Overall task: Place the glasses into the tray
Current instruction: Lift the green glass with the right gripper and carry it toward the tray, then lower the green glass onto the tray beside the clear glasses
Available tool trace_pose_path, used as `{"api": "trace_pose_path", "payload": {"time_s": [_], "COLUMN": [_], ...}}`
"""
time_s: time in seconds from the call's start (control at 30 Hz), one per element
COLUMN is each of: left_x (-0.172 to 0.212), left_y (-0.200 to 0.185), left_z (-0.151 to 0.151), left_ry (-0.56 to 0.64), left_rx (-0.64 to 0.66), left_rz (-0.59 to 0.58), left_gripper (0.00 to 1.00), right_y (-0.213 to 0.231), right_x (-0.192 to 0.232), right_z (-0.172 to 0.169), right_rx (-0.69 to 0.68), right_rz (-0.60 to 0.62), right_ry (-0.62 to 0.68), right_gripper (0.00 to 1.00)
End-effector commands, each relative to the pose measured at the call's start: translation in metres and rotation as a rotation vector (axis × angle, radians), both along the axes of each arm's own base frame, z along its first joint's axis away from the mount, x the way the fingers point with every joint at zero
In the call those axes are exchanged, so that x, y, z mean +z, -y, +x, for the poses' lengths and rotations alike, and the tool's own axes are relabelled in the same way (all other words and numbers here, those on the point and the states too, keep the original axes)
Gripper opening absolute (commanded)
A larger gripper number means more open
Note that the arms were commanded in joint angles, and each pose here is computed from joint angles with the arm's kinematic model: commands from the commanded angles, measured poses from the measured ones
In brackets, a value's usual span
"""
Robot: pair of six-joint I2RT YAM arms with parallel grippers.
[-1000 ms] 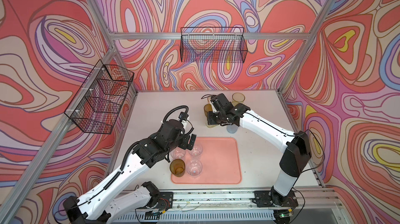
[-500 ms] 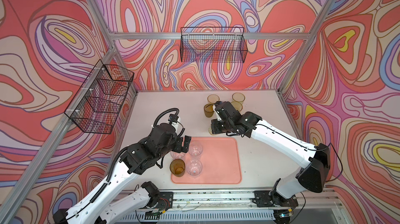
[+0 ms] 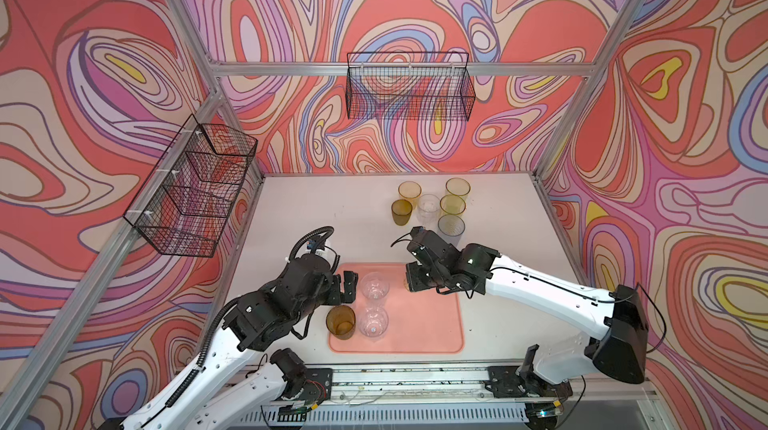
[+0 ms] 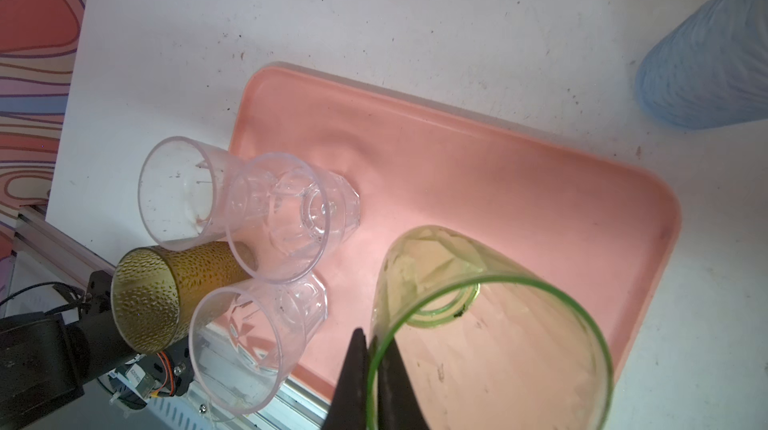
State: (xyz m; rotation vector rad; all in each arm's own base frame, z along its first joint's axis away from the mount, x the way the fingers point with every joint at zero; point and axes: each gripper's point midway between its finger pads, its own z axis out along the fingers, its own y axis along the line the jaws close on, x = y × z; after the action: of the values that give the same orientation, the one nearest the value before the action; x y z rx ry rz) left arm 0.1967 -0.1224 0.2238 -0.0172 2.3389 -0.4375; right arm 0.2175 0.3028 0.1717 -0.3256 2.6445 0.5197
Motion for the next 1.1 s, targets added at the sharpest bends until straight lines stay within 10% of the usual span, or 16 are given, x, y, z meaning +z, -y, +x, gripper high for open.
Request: {"api": "trace_pose_path", "payload": {"time_s": [0.0, 1.07], "left_x": [0.004, -0.025], "left_y": [-0.003, -0.011], "left_z": [0.005, -0.003], "left_ry": [0.028, 0.043], "left_rx": [0.054, 0.056], "left_rz": [-0.043, -0.041], "left_gripper": [1.0, 1.0], "right_y": [-0.003, -0.034], "right_x": [0.001, -0.078], "right_z": [-0.012, -0.094], "right_rx": [-0.016, -0.008], "right_rz": [0.02, -0.064], "right_ry": [0.006, -0.106], "right_gripper": [0.0, 0.0]}}
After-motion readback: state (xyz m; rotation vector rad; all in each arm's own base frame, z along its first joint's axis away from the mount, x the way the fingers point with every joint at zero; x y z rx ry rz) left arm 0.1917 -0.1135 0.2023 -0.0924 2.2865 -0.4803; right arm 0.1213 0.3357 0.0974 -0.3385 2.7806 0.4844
